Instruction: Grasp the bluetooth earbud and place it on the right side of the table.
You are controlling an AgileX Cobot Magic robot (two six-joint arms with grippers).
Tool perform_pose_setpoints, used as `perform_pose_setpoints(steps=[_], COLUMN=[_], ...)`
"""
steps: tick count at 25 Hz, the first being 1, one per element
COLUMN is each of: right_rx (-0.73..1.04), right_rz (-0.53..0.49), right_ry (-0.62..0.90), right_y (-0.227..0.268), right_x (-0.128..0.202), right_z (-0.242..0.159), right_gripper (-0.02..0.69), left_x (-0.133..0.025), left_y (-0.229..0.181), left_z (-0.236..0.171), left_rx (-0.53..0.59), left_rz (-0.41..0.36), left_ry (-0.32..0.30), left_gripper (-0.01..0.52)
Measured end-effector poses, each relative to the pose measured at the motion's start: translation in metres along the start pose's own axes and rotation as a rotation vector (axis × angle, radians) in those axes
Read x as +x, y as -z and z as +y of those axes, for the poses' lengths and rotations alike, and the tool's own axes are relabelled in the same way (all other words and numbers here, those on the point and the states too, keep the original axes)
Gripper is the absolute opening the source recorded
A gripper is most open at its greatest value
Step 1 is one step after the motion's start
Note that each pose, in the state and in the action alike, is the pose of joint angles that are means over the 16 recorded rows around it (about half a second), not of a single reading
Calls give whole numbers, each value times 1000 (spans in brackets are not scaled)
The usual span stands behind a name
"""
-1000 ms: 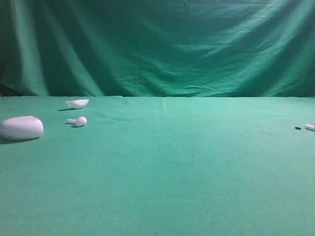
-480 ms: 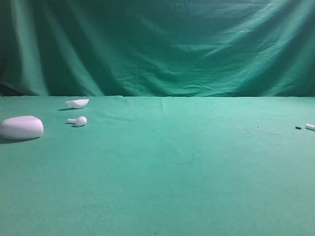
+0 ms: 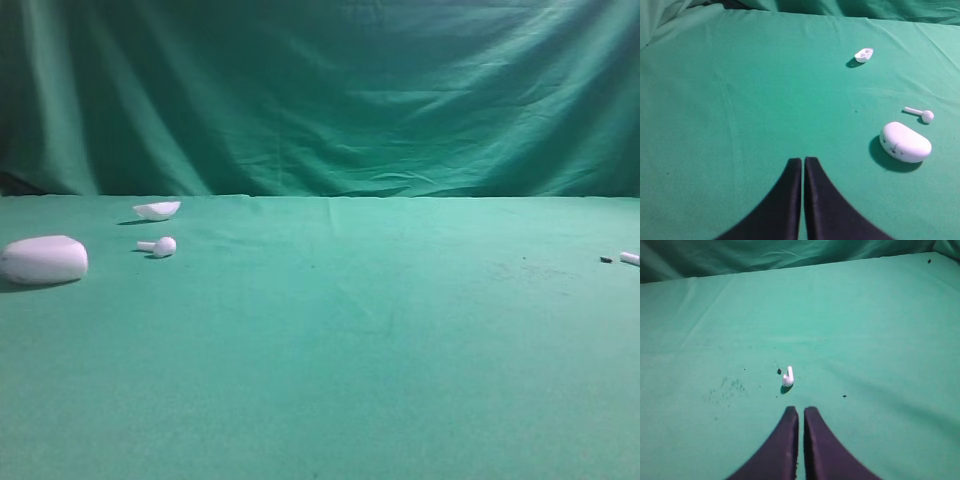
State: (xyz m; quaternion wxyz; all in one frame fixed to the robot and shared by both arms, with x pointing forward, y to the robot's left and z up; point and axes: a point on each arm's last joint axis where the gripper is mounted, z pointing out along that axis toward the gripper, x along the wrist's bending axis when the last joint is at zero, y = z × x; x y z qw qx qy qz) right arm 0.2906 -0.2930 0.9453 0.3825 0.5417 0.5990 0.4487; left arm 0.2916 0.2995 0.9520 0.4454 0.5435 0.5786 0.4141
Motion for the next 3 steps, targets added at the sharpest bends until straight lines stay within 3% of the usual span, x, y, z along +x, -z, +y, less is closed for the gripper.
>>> perform_pose_setpoints(steps=[3], right_rx=[0], right_rz=[0], right_ry=[0], right_y=[0], right_x=[0], right_z=[0], right_gripper=[0], left_x=[0], left_y=[0], left_z=[0], left_rx=[0], left_rz=[0], left_ry=[0], left_gripper=[0])
